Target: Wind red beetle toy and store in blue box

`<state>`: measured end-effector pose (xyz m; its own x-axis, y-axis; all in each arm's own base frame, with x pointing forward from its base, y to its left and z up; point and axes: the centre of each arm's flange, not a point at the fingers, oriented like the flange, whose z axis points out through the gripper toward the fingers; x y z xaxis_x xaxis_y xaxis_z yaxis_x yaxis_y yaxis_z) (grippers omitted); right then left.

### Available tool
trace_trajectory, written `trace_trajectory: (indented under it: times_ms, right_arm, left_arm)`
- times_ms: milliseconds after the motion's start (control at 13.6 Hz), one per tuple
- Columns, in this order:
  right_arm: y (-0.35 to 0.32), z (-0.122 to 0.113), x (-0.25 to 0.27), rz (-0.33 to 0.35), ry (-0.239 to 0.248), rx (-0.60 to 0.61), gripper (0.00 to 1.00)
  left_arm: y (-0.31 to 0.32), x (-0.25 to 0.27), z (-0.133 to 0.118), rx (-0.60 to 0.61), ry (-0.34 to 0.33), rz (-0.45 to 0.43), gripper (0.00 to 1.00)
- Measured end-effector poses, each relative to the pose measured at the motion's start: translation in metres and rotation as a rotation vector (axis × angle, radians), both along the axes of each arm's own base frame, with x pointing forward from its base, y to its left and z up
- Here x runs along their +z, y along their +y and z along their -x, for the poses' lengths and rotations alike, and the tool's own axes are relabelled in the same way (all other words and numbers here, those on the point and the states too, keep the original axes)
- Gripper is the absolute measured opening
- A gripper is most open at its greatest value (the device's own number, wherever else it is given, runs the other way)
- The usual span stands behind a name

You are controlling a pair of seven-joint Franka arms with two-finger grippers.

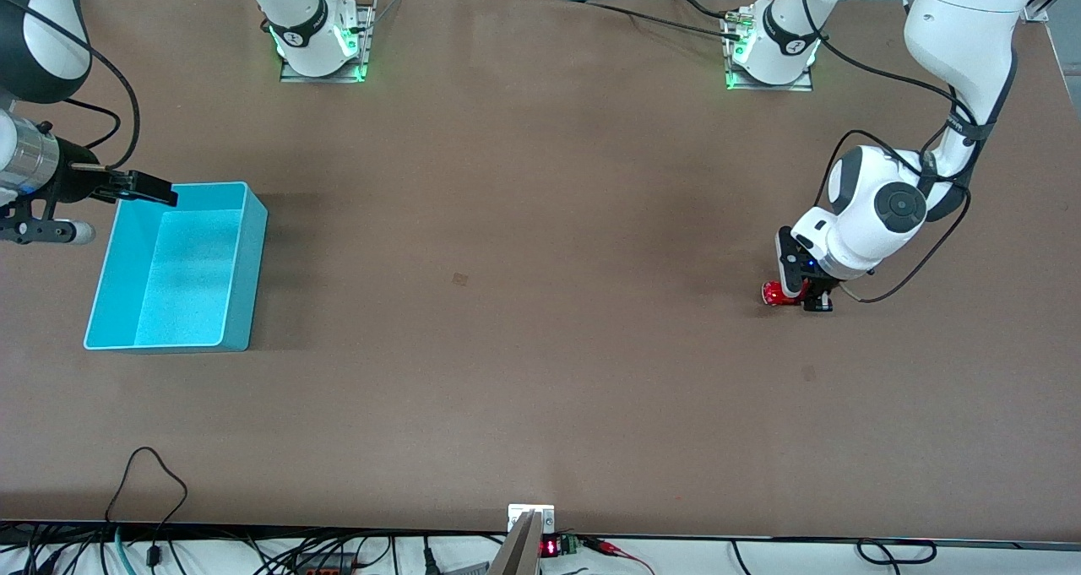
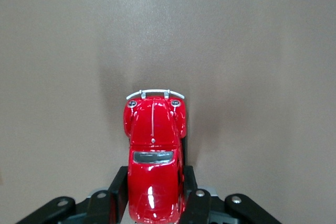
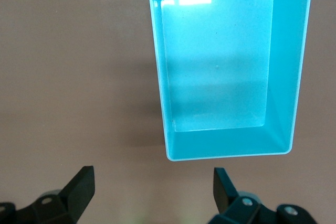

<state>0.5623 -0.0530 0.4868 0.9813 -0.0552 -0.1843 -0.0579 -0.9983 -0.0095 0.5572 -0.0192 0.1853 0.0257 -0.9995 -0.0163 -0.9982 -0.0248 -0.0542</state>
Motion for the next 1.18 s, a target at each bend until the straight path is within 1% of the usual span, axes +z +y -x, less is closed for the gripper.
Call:
trace_trajectory:
  times_ms: [221,516,959,1180]
  right_arm:
    - [0.0,0.0,0.0,0.0,0.003,0.0,1.0]
    - [0.0,0.0,-0.001,-0.001,0.004,0.0,1.0]
    - [0.001,0.0,-0.001,-0.001,0.004,0.001,1.0]
    - [0.001,0.001,-0.001,-0.001,0.004,0.001,1.0]
  left_arm:
    - [0.003,0.0,0.0,0.004,0.001,-0.001,0.45]
    - [0.027,-0.001,0.0,-0.015,0.005,-0.008,0.45]
    - [0.092,-0.001,0.0,-0.04,0.005,-0.021,0.45]
    - [0.133,-0.001,0.002,-0.009,0.001,-0.024,0.45]
